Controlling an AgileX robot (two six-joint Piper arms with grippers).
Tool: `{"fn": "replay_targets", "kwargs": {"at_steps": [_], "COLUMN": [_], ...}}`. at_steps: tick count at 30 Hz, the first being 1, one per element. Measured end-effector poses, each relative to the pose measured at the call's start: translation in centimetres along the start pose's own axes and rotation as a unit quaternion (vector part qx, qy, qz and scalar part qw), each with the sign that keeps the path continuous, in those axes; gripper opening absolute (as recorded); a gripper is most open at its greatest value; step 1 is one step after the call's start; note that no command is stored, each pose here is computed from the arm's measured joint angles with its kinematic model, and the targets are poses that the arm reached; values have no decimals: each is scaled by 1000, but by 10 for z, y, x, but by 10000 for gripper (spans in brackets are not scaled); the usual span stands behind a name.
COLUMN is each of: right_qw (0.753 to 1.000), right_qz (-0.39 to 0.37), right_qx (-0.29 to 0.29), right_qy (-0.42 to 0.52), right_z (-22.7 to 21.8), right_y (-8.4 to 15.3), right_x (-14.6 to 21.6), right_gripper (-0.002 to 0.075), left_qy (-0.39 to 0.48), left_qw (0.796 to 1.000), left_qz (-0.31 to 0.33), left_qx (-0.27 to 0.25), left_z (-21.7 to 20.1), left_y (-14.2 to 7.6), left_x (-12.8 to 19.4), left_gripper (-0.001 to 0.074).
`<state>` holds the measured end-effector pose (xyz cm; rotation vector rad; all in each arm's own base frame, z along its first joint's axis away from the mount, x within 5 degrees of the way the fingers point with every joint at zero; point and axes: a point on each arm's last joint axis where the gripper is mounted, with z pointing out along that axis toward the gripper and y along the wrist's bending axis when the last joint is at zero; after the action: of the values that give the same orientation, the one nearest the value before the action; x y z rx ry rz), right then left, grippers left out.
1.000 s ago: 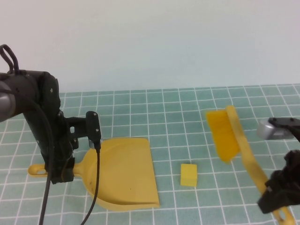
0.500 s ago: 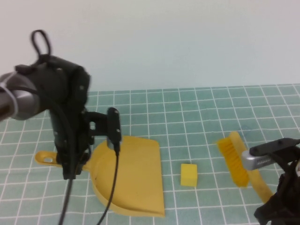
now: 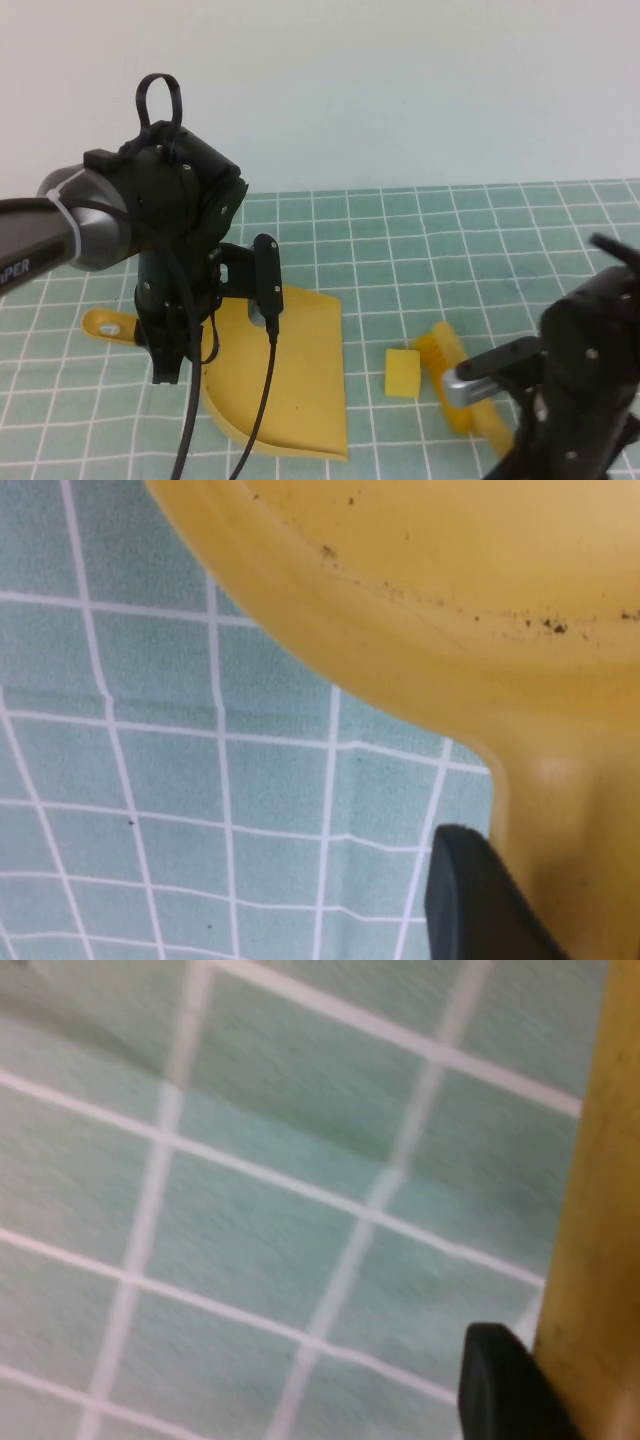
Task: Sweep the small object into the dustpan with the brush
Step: Sweep the small ball
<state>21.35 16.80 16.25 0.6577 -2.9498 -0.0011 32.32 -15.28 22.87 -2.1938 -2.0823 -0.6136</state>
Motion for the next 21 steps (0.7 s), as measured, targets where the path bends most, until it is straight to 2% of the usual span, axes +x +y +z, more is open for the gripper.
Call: {"fn": "replay_targets", "kwargs": {"at_steps": [8, 14, 21], "right_qw": [998, 993, 985], "right_qz": [-17, -36, -51], "right_qx": [-54, -98, -141], "right_qy": [-22, -48, -87], "right_z": [8, -12, -40], "right_y": [37, 64, 79], "right_x": [-24, -41, -57], "right_gripper": [165, 165, 165], "left_qy": [-20, -21, -30], "left_qw": [1000, 1000, 999], "left_qz": [-8, -9, -12], "left_qx": [2, 0, -6], "left_z": [0, 0, 0], "left_y": [0, 0, 1], "left_x": [-4, -4, -6], "left_gripper": [217, 217, 217]}}
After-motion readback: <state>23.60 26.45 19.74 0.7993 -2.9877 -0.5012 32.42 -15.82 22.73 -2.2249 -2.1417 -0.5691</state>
